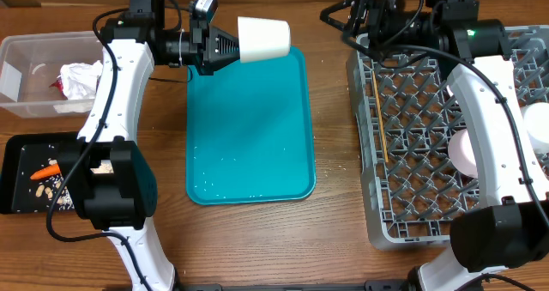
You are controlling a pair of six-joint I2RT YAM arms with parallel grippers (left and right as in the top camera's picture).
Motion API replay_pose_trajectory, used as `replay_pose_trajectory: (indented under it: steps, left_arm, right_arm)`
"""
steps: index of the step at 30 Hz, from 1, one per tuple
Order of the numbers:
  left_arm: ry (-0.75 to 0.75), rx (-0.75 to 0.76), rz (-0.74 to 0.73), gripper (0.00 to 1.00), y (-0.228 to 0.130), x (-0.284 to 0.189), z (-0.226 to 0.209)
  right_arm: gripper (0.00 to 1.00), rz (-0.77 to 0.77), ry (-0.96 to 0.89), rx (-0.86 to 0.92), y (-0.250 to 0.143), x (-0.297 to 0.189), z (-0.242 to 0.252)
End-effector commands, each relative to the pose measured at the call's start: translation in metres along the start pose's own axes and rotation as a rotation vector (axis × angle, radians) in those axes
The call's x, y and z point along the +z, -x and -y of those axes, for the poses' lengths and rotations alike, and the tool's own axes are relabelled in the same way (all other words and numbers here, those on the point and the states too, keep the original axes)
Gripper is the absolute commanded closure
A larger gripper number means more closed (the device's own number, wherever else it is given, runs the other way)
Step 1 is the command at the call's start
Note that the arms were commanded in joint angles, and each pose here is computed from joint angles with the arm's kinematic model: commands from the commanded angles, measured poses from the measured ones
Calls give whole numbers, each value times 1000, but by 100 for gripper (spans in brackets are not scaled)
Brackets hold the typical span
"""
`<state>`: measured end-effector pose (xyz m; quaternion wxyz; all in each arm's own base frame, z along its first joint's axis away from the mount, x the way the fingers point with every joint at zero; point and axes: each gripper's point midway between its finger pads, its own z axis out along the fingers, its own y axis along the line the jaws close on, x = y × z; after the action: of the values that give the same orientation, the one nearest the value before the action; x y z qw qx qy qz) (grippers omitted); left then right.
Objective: Sort waste into correct bins and load items into the dishwasher rack
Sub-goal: 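Lift the paper cup and carry it up toward the right gripper, then move the right gripper to the held cup and grasp its base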
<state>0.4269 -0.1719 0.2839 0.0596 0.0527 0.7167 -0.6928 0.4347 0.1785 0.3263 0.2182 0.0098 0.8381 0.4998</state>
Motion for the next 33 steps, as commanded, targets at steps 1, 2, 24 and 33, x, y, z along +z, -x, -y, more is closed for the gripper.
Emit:
replay_pose_trajectory:
  steps: [1, 2, 24, 33]
  left_arm:
    - [-44, -139, -23, 96, -7, 4, 20]
    - [-44, -147, -26, 96, -8, 5, 20]
    - [-48, -180, -125, 96, -8, 43, 66]
    - [-47, -187, -131, 96, -6, 46, 73]
  right_arm:
    - [0, -115, 223, 14, -17, -11, -45]
    - [0, -119, 227, 16, -17, -11, -45]
    - [0, -185, 285, 185, -18, -7, -50]
    - [0, -205, 345, 204, -12, -9, -63]
